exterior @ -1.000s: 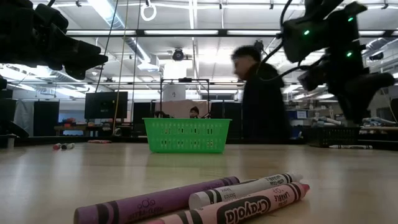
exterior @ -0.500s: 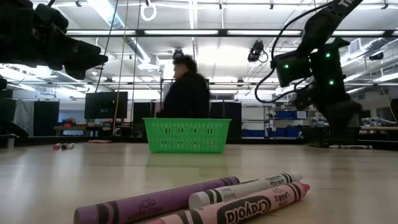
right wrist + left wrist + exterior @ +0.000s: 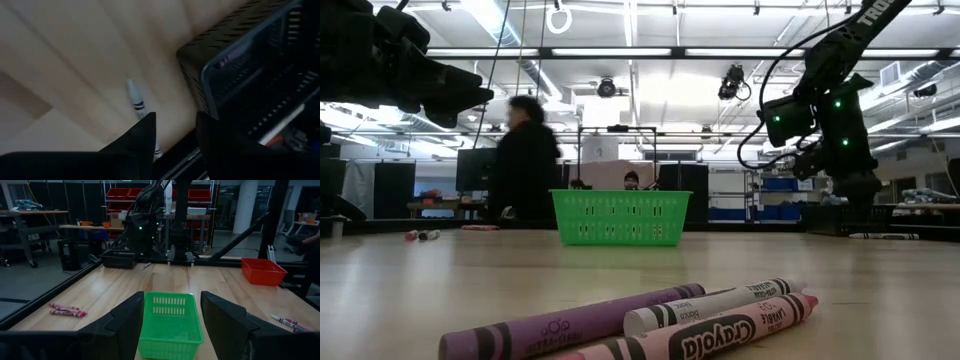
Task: Sort crayons
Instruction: Put the white crayon into the green basket
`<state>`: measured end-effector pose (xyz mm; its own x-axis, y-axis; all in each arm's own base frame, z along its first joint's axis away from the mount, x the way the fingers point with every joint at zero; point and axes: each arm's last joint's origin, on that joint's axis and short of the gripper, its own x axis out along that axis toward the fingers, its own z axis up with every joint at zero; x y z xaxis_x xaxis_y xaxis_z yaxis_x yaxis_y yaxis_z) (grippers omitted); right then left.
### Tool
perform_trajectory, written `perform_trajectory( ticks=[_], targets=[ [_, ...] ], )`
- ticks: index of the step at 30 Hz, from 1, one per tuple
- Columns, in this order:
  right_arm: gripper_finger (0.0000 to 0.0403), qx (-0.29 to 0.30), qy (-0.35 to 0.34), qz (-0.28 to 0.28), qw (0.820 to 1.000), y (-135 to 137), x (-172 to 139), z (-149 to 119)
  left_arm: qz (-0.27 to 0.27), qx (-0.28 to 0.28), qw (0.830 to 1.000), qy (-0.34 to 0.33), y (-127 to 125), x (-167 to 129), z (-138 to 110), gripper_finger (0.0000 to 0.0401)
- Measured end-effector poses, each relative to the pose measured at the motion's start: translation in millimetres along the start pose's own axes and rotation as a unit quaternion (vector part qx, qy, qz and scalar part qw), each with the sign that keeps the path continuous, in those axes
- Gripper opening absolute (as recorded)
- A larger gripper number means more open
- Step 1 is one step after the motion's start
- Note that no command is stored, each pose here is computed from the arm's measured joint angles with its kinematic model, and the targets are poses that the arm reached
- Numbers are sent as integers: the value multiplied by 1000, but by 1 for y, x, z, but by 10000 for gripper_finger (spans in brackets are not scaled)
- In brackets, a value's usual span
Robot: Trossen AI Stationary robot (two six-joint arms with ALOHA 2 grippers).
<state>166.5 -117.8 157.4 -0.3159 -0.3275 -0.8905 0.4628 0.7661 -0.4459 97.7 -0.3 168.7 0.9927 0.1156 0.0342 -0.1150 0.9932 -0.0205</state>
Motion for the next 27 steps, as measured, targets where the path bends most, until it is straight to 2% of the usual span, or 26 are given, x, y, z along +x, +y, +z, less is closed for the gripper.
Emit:
perform_trajectory(
  ticks=[5,7,20,27],
  targets=[
    [143,-50,-1,81,995,5,0,0,0,0,1000,0,0,0,0,208],
    [143,-68,-3,93,993,6,-1,0,0,0,1000,0,0,0,0,208],
    [143,-123,-15,88,988,0,4,1,0,0,1000,0,0,0,0,208],
    [143,-202,26,45,978,10,21,-3,0,0,1000,0,0,0,0,208]
  ],
)
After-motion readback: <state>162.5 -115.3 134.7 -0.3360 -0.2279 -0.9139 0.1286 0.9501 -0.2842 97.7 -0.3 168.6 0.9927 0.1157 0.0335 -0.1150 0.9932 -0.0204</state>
